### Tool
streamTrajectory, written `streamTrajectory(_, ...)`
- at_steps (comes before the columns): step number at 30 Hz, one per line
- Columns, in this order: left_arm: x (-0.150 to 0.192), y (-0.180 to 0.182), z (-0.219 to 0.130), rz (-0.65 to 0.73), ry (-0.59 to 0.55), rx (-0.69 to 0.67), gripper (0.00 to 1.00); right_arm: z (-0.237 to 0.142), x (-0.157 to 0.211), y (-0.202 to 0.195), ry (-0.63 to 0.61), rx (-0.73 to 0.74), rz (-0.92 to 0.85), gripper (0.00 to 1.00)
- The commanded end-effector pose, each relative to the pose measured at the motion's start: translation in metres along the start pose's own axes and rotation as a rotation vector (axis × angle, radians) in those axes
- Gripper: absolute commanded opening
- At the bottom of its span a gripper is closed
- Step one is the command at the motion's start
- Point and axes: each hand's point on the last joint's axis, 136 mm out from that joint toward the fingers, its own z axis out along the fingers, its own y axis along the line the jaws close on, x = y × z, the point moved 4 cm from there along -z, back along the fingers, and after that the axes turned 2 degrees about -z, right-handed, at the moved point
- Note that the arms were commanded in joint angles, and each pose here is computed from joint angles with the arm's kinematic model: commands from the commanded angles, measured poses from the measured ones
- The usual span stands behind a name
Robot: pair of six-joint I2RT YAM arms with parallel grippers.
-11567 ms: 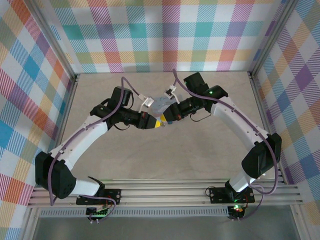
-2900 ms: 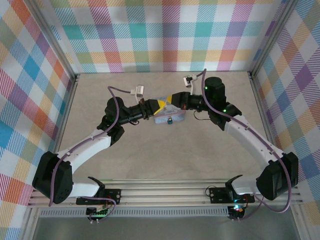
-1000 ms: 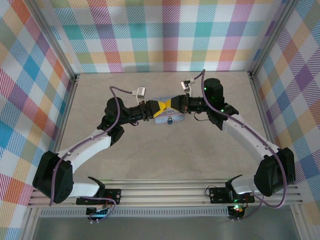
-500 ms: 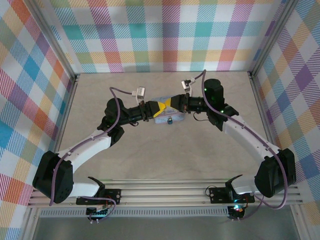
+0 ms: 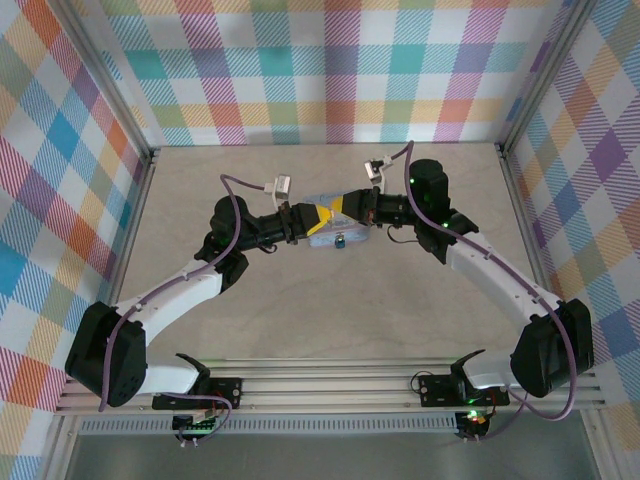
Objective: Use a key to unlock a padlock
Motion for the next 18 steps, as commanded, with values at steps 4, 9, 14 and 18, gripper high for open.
streamTrajectory(4,0.001,-0.013,0.0,0.054,0.02,0.035,0.09,0.0,0.0,0.001,-0.02,-0.019,-0.012,0.0)
streamTrajectory(9,0.003,-0.01,0.0,0.073,0.027,0.007,0.0,0.002,0.003,-0.005,-0.014,-0.009,0.0,0.0)
streamTrajectory(14,0.006,0.006,-0.006,0.096,0.028,-0.086,0.0,0.002,0.003,-0.013,-0.017,0.042,0.009,0.29)
streamTrajectory(18,0.012,0.026,-0.016,0.127,0.05,-0.193,0.0,-0.003,0.002,-0.032,-0.015,0.192,0.027,0.49)
